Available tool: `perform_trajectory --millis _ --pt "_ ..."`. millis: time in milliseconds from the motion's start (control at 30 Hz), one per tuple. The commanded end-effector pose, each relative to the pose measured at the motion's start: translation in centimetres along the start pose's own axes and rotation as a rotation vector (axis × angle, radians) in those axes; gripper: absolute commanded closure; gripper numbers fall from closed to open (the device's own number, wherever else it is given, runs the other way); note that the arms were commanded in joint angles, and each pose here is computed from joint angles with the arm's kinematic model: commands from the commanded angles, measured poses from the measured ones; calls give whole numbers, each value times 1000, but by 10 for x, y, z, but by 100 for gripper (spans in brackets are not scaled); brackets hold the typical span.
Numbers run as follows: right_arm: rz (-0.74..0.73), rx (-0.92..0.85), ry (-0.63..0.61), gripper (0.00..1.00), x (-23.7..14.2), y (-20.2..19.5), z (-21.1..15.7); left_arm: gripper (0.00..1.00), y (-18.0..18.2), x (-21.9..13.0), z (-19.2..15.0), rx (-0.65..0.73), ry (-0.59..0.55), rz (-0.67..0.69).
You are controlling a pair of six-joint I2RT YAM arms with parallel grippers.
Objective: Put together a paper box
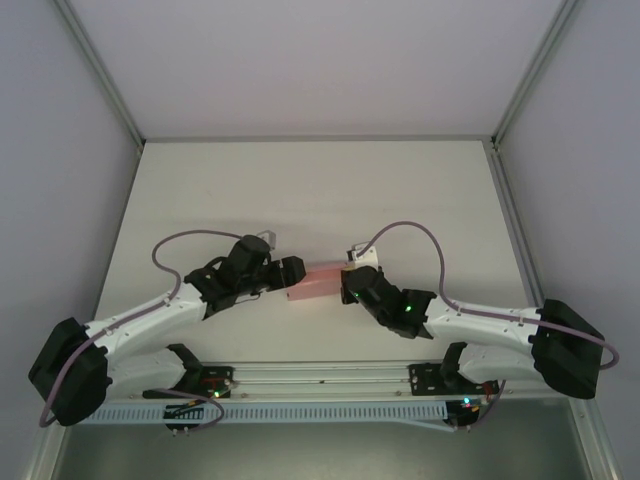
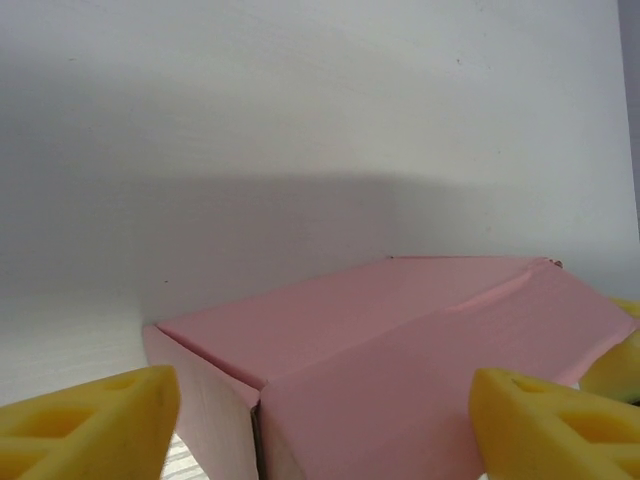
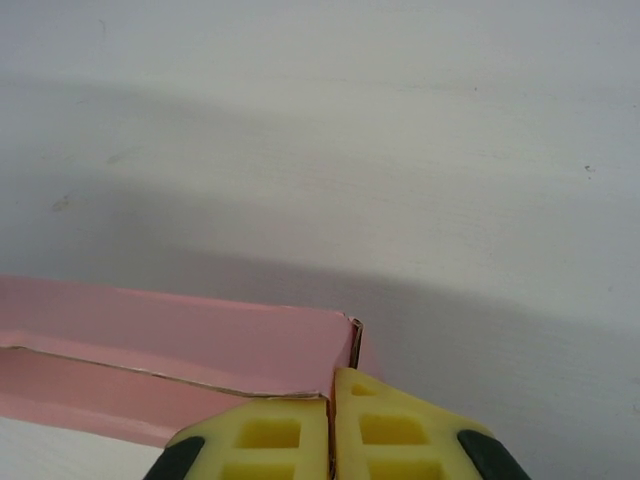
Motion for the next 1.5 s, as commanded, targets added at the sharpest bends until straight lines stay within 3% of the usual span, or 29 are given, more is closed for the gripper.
perform_trajectory --millis 0,133,333,400,467,633,733,1067,1233,1467 --pt "9 19 78 85 -3 1 -14 30 7 3 -7 -11 16 7" --pt "108 63 91 61 -13 19 -5 35 11 5 -11 -21 19 20" --pt "151 121 74 42 -31 24 9 35 12 9 -11 -16 22 24" --pt "157 151 50 31 -35 23 15 44 11 9 -12 -12 28 21" --pt "117 221 18 24 -35 17 25 45 11 9 -12 -13 32 20" --pt "43 346 59 25 -19 2 41 40 9 6 -11 -5 19 9" --pt "-35 367 131 35 -8 -10 33 39 8 6 -10 -3 20 9" --pt "-56 442 247 54 11 -43 -35 38 8 8 -11 2 28 8" --pt "-103 451 294 69 15 -57 -57 37 6 8 -9 9 31 5" --pt "-122 443 343 72 15 -74 -90 37 6 5 -6 1 18 0"
Point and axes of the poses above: each hand's point on the last joint's axis, 136 mm out from that joint toward the fingers, its own x axis out along the fingers, its own y axis along the line the jaws close on, z = x × y, the point moved 3 cm from there along -x, back along the fingers, and after that the axes turned 14 degrees about x, right-handed, at the moved point
